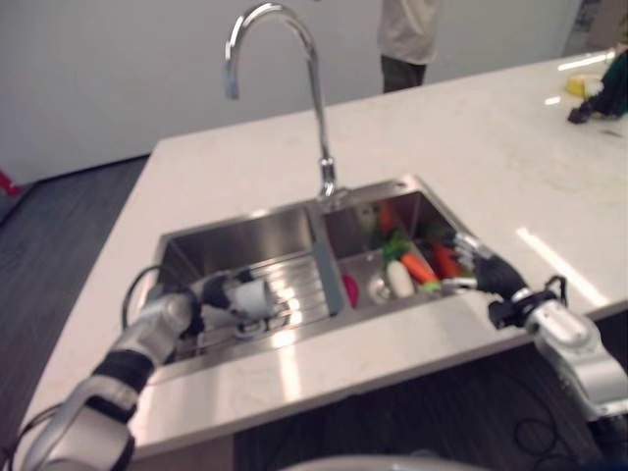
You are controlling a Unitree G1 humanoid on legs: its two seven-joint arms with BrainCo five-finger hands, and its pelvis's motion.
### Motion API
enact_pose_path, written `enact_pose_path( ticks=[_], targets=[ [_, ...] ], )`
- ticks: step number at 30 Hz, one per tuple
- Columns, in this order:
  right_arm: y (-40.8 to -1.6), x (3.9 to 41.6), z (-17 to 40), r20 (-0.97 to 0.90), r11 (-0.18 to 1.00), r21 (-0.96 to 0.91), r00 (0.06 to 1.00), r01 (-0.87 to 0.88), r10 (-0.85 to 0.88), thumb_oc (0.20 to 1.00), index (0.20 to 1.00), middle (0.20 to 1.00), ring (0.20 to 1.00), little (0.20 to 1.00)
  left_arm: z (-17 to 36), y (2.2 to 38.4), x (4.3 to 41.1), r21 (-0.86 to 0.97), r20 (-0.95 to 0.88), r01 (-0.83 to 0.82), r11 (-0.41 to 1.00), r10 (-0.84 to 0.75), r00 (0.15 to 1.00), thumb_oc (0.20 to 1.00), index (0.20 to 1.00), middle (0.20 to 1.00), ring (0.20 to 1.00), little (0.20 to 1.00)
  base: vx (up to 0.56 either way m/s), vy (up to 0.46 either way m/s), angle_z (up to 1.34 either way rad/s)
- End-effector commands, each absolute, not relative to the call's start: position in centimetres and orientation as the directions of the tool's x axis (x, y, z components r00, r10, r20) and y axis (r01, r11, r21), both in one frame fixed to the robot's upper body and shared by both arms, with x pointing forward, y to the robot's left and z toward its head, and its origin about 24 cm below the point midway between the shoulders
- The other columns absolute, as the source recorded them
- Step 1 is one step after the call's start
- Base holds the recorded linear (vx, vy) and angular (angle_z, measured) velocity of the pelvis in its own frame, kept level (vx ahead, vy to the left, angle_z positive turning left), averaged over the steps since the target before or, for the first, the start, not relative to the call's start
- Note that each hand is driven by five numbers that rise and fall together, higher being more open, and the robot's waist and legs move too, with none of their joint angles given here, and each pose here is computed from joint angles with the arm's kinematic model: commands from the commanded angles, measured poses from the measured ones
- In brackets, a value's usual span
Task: Place the dishes in the dishwasher.
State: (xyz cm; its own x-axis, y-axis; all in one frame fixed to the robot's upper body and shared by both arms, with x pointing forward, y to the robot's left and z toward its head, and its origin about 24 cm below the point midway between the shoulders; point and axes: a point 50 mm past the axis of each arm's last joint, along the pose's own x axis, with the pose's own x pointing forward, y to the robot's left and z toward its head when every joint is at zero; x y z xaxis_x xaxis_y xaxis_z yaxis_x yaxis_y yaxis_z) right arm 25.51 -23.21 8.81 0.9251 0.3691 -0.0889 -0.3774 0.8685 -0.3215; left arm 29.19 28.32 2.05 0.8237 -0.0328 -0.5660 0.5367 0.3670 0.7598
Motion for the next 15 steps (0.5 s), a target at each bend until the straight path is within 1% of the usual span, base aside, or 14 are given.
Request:
enact_pose_path(
  ticks=[1, 9, 15],
  targets=[
    [-22.4, 26.1, 12.3, 0.093, 0.867, -0.353, 0.909, -0.352, 0.407, 1.0, 1.0, 1.0, 1.0, 1.0, 2.7, 29.7, 29.6, 0.786, -0.553, 0.509, 0.35, 0.03, 0.833, 1.0, 1.0, 1.0, 1.0, 1.0, 0.0, 0.0, 0.0],
    [-22.4, 26.1, 12.3, 0.09, 0.865, -0.358, 0.909, -0.353, 0.408, 1.0, 1.0, 1.0, 1.0, 1.0, 2.1, 29.8, 29.2, 0.772, -0.581, 0.536, 0.342, 0.037, 0.813, 1.0, 1.0, 1.0, 1.0, 1.0, 0.0, 0.0, 0.0],
    [-22.2, 26.1, 12.2, 0.085, 0.862, -0.36, 0.907, -0.358, 0.413, 1.0, 1.0, 1.0, 1.0, 1.0, 0.6, 29.4, 28.6, 0.74, -0.631, 0.586, 0.331, 0.037, 0.775, 1.0, 1.0, 1.0, 1.0, 1.0, 0.0, 0.0, 0.0]
  ],
)
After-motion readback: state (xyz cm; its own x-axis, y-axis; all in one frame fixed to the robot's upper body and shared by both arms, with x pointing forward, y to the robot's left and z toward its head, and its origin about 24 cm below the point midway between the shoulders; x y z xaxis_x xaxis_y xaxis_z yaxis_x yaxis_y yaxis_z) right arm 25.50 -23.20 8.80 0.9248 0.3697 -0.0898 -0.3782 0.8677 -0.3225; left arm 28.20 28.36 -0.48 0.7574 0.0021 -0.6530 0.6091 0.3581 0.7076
